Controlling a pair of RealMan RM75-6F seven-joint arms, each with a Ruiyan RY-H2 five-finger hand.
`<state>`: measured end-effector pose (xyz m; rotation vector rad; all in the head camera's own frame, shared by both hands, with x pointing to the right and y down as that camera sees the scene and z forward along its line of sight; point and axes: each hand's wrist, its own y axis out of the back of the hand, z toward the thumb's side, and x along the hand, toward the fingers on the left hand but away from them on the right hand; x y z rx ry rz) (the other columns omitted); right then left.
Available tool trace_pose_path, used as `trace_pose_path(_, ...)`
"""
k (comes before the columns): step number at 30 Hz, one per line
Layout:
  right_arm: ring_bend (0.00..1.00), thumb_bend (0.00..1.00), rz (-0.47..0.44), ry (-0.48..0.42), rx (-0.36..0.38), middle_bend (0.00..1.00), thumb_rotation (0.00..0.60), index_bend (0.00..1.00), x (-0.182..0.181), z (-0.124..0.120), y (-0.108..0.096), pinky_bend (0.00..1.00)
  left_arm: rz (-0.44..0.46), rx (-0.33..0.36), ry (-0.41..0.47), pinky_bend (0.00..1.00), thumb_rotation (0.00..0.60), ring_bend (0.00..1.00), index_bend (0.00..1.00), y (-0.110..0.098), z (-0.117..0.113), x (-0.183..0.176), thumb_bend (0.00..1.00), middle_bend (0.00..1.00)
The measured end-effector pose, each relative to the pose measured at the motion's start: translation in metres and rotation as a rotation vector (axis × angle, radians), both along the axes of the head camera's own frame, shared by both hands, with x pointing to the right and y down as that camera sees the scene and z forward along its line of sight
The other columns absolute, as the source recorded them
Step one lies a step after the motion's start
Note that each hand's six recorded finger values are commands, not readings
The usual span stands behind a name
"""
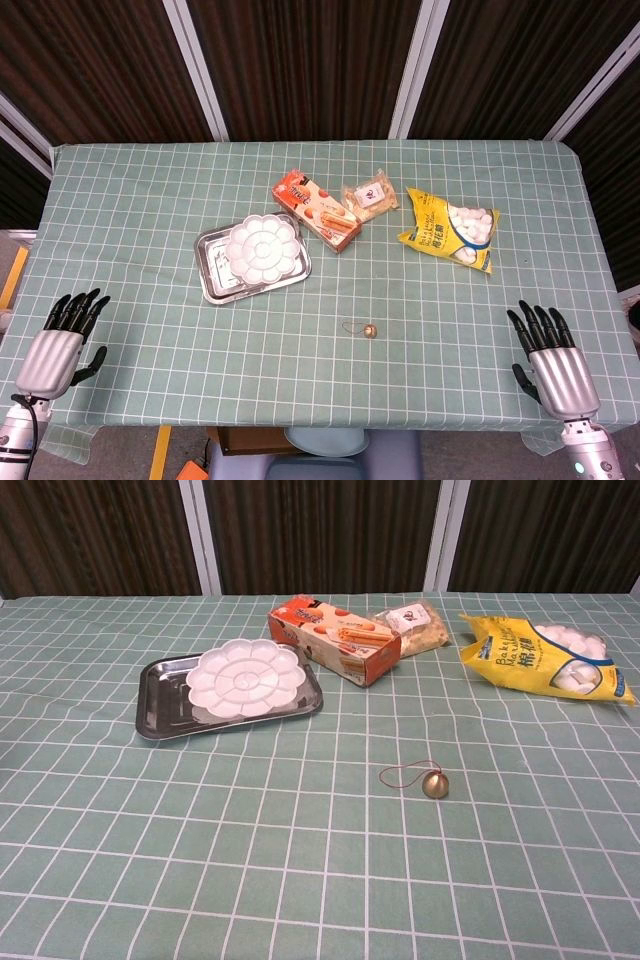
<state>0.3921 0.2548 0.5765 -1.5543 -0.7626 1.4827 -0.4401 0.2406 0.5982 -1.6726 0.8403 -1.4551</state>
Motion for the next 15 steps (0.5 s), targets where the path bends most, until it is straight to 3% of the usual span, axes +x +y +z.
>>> trace_pose_path(8, 0.00, 0.43, -0.144, -0.090, -0.048, 0.00, 0.600, 0.04, -0.048, 0.029, -0.010, 0.00, 0.003, -0.011, 0.019, 0.03, 0.600, 0.00, 0.00, 0.000, 0.000, 0.002, 0.42, 0.00)
trace_pose_path(15, 0.00, 0.43, -0.313, -0.175, -0.104, 0.00, 0.600, 0.31, -0.129, 0.073, -0.038, 0.00, 0.022, -0.025, 0.044, 0.03, 0.600, 0.00, 0.00, 0.002, 0.000, 0.004, 0.42, 0.00)
